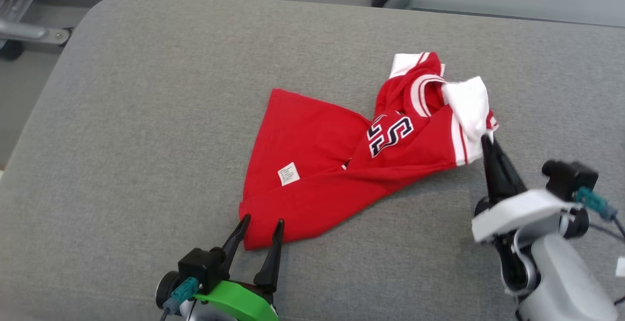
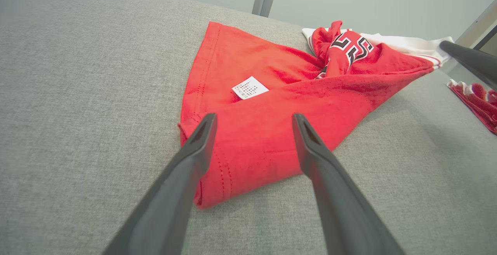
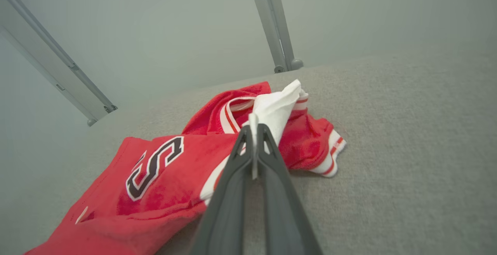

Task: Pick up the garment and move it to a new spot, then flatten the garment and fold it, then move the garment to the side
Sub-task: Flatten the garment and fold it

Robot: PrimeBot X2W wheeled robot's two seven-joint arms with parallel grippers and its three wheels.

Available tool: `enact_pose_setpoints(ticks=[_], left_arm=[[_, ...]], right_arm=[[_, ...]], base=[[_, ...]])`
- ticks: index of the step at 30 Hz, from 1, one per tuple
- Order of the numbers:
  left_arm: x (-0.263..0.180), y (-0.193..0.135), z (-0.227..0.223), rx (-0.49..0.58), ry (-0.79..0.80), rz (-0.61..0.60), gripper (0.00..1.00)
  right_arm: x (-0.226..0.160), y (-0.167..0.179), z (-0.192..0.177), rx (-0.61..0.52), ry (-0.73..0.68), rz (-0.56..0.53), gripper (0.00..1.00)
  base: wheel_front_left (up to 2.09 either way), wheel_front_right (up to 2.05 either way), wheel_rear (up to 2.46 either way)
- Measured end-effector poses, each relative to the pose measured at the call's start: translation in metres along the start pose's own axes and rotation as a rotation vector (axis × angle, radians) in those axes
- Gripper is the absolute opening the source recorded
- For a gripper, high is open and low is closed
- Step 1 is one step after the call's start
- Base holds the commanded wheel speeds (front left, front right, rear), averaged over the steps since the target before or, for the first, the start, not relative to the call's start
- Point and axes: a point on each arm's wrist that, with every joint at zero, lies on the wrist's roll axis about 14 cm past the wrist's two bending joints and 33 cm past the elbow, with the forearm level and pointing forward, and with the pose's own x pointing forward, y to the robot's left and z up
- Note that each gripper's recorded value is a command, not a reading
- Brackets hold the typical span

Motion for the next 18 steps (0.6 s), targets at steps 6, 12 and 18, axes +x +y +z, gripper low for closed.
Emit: enact_pose_setpoints(ticks=[6,12,18], left_arm=[[0.012,-0.024,-0.005,0.015,0.019,-0.086,1.00],[0.021,-0.034,-0.007,0.038,0.029,-0.127,1.00],[0.020,-0.028,0.003,0.061,-0.002,-0.109,1.00]], right_arm=[[-0.090,-0.025,-0.033,0.066,0.045,-0.168,0.20],[-0.142,-0.030,-0.043,0.081,0.063,-0.249,1.00],[-0.170,-0.037,-0.024,0.053,-0.002,-0.292,1.00]], base=[[0.00,0.00,0.00],[0.00,0.00,0.00],[0.00,0.00,0.00]])
